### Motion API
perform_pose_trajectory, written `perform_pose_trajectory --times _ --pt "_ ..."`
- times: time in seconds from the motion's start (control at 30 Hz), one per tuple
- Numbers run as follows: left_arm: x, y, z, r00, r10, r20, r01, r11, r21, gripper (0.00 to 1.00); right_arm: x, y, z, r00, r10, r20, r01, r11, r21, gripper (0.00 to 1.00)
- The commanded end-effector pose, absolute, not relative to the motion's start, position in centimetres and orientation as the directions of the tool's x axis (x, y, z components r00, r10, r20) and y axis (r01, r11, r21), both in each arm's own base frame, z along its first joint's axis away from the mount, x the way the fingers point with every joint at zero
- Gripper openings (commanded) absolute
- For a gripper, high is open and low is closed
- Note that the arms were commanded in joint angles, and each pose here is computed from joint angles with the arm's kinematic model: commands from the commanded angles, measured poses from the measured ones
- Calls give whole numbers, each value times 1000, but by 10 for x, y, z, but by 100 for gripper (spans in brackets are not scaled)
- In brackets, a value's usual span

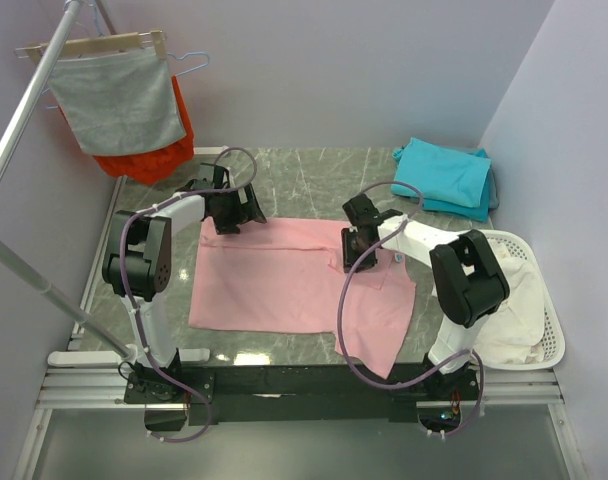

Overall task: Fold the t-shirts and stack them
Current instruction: Fold the flattened tshirt in 1/3 of the way

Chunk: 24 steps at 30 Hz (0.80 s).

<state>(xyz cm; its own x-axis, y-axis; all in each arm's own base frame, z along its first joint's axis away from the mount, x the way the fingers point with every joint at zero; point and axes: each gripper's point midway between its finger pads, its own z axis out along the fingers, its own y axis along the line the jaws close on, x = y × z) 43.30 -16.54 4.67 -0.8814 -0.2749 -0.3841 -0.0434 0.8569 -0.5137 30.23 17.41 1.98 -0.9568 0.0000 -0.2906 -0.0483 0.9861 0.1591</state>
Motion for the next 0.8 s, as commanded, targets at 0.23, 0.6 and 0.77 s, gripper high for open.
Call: perform_pose_trajectory --times 0.23,0.6,0.77 --pt "433 -158 69 -840 -279 -465 -29 879 -475 99 362 152 68 -884 77 -462 15 991 137 43" --pt "425 -146 53 -846 -291 -446 -88 902 -423 99 382 126 31 -919 110 -380 52 986 160 44" --pt "432 -137 39 -850 -297 -435 -124 916 -382 99 387 125 10 -946 95 -311 51 988 148 43"
